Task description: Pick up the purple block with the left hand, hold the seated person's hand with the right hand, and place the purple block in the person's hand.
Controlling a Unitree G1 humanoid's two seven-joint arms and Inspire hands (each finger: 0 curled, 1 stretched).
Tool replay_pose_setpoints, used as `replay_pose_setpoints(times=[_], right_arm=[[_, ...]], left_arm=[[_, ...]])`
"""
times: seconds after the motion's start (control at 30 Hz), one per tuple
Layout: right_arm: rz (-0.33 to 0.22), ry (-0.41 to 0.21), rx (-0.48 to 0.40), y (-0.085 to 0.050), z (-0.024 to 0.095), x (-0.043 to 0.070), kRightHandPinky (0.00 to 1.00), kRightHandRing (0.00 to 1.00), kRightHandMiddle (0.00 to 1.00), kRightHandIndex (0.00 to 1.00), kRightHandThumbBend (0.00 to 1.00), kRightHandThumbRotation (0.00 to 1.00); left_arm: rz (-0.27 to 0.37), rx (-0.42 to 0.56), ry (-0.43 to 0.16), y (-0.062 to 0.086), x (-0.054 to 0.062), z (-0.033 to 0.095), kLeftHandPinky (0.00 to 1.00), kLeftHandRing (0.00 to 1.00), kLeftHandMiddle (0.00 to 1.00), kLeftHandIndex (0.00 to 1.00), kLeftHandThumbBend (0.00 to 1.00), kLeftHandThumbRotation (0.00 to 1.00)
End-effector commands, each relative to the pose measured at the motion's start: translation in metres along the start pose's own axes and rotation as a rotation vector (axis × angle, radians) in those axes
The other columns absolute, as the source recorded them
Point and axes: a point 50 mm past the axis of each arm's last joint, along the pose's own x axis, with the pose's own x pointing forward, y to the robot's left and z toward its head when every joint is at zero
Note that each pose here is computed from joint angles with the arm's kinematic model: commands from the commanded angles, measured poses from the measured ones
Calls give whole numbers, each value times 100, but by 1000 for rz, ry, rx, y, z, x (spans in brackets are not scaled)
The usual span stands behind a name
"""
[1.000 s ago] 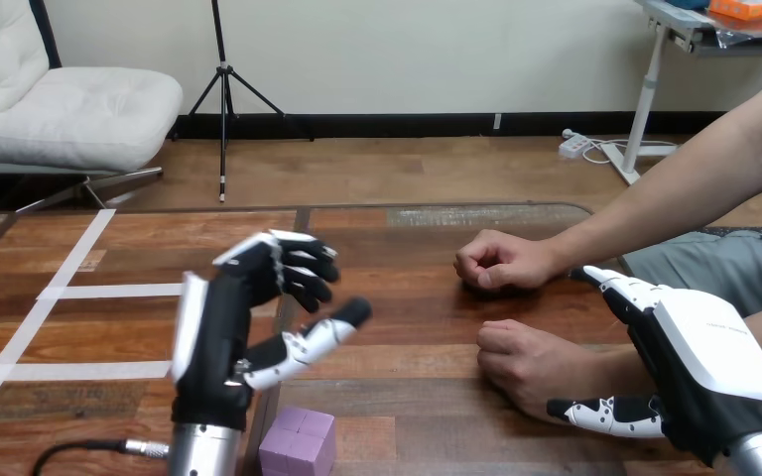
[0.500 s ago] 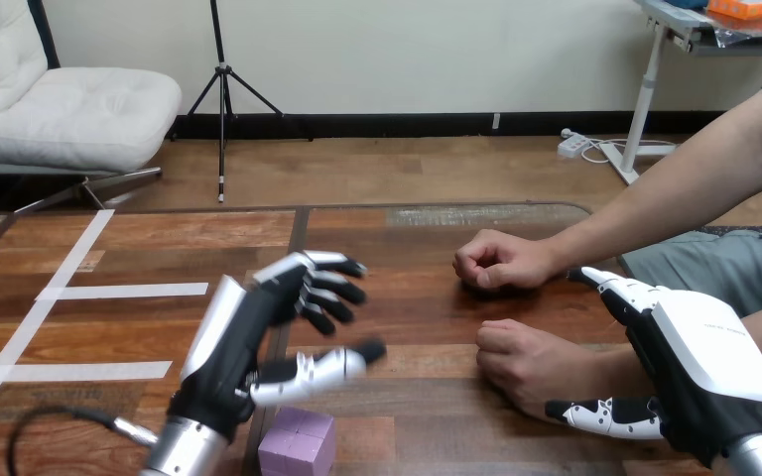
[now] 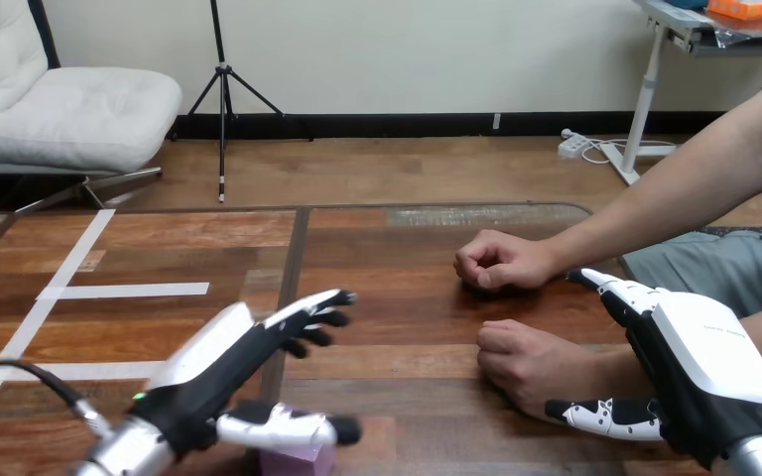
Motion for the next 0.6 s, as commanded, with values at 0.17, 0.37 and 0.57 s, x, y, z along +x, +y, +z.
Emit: replay_pose_setpoints(times=[0.17, 0.37, 0.57], right_arm=[[-77, -72, 12, -14, 16, 8, 93, 90, 89, 89, 72, 22], [-76, -72, 18, -13, 16, 8, 94, 90, 89, 89, 71, 22], [-77, -72, 16, -13, 16, 9, 94, 90, 89, 88, 71, 22]], left_arm=[[-79, 291, 1, 35, -3, 27, 99, 100, 100, 98, 98, 62], [-127, 314, 23, 38, -7, 29, 100, 100, 98, 96, 97, 59], [-151, 331, 30, 40, -8, 31, 100, 98, 96, 93, 97, 60]])
